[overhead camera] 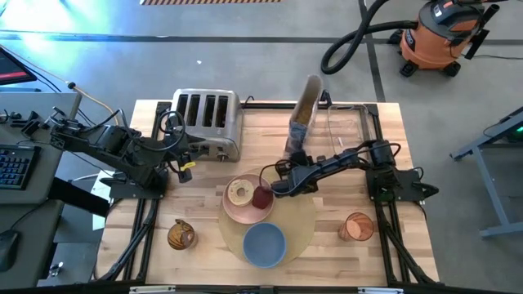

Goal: Arrange a breakfast setting
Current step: Pour the cereal into the blue bowl

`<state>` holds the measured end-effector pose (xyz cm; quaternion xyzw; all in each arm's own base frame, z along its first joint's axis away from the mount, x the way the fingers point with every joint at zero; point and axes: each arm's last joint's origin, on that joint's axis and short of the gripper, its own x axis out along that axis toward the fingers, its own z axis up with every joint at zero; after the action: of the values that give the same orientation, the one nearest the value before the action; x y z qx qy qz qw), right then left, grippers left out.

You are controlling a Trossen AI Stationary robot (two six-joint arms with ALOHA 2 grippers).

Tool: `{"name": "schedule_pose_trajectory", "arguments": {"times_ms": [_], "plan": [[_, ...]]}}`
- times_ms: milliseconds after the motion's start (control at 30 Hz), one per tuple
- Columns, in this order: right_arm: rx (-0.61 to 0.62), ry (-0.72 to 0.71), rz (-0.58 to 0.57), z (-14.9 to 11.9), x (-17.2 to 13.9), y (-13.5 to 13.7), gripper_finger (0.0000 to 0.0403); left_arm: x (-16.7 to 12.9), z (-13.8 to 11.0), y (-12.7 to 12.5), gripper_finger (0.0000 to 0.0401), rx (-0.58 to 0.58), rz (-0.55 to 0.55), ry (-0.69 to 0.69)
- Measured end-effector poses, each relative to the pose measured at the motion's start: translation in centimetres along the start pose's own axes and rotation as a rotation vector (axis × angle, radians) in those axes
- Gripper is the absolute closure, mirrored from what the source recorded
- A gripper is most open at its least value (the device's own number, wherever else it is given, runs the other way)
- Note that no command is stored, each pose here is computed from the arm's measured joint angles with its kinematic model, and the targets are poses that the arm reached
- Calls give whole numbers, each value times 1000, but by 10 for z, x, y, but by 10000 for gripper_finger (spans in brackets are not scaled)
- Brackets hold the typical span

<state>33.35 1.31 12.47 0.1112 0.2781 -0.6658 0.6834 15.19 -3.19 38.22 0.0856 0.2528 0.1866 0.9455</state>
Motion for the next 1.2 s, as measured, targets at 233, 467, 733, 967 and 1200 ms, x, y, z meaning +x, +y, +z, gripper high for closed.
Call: {"name": "schedule_pose_trajectory", "arguments": {"times_ms": [233,467,733,967,1200], "plan": [[101,-1,4,0,0,1,332,0,0,0,252,0,0,0],[118,2,4,1,2,1,332,0,0,0,252,0,0,0],[244,-2,24,3,4,5,332,0,0,0,252,0,0,0],[292,-1,15,4,6,4,329,0,0,0,252,0,0,0],[306,33,0,6,11,5,272,0,0,0,252,0,0,-1]]}}
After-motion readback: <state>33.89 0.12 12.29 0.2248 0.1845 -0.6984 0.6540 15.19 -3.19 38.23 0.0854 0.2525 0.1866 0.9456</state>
